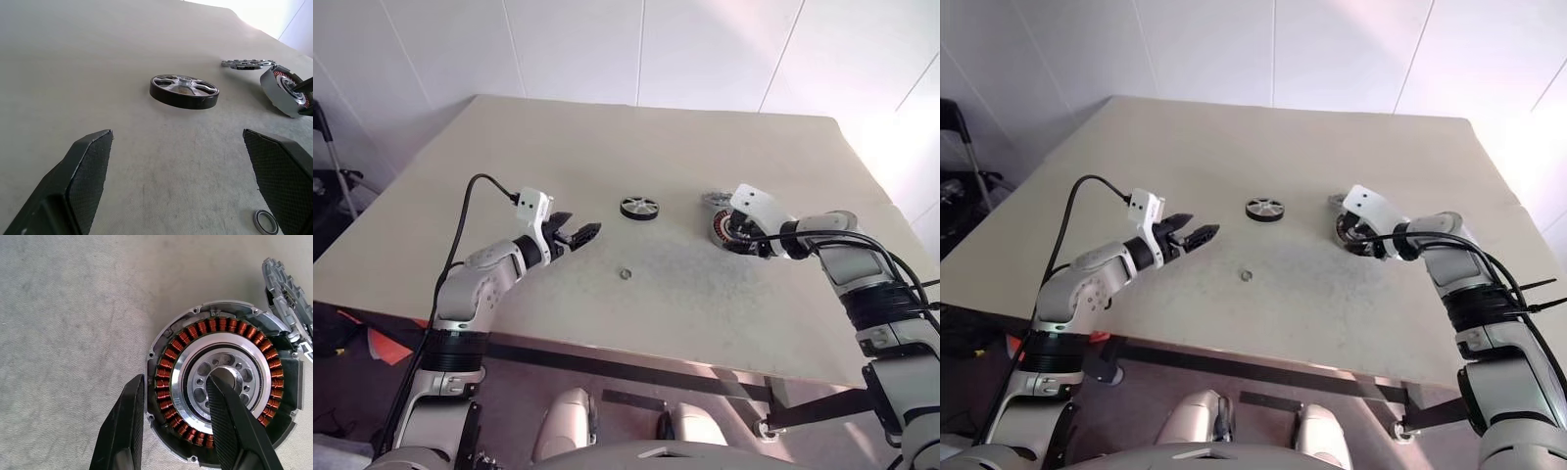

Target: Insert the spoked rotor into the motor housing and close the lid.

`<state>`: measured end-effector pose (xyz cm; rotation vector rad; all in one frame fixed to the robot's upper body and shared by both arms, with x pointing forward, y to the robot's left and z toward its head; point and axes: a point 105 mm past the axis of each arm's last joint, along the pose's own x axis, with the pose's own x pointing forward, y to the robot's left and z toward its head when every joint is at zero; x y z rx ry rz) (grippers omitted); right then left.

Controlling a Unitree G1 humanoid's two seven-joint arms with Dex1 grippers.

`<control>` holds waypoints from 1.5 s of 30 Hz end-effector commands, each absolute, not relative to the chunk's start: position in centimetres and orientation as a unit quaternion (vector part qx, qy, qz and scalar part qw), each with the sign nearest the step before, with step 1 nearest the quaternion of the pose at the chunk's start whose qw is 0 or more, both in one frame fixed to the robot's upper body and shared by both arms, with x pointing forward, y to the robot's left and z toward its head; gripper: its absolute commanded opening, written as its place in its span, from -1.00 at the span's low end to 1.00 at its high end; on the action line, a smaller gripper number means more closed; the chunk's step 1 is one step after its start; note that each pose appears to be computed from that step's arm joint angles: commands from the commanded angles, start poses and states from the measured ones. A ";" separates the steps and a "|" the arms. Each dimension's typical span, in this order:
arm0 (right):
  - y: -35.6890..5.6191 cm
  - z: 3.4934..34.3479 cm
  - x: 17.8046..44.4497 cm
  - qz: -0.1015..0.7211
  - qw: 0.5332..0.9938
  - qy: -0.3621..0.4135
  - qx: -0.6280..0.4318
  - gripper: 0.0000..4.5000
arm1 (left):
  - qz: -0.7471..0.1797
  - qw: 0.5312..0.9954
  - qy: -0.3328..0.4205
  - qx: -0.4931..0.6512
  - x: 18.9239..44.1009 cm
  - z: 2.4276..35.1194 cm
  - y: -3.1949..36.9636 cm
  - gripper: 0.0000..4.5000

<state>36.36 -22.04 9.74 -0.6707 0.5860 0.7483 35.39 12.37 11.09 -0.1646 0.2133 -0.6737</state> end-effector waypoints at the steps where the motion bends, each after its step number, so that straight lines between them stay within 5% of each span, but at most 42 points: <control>1: -20.3 13.5 36.0 0.379 0.841 0.220 -0.318 -0.20 | -0.335 0.936 0.076 -0.072 35.7 12.7 12.2 1.00; 9: -18.7 14.7 33.4 0.420 0.822 0.212 -0.321 -0.20 | -0.336 0.936 0.077 -0.072 35.6 12.6 12.1 1.00; 23: -18.1 11.2 31.1 0.436 0.806 0.260 -0.304 -0.20 | -0.341 0.934 0.079 -0.071 35.4 12.5 12.0 1.00; 30: -16.7 12.3 31.1 0.449 0.814 0.236 -0.283 0.79 | -0.350 0.930 0.086 -0.066 35.0 12.4 12.0 1.00; 37: -14.9 17.1 32.3 0.459 0.848 0.153 -0.217 0.79 | -0.412 0.904 0.105 -0.050 33.5 12.6 11.6 1.00; 45: -14.7 18.0 34.8 0.411 0.883 0.123 -0.190 0.79 | -0.512 0.848 0.139 -0.013 31.4 11.3 9.4 1.00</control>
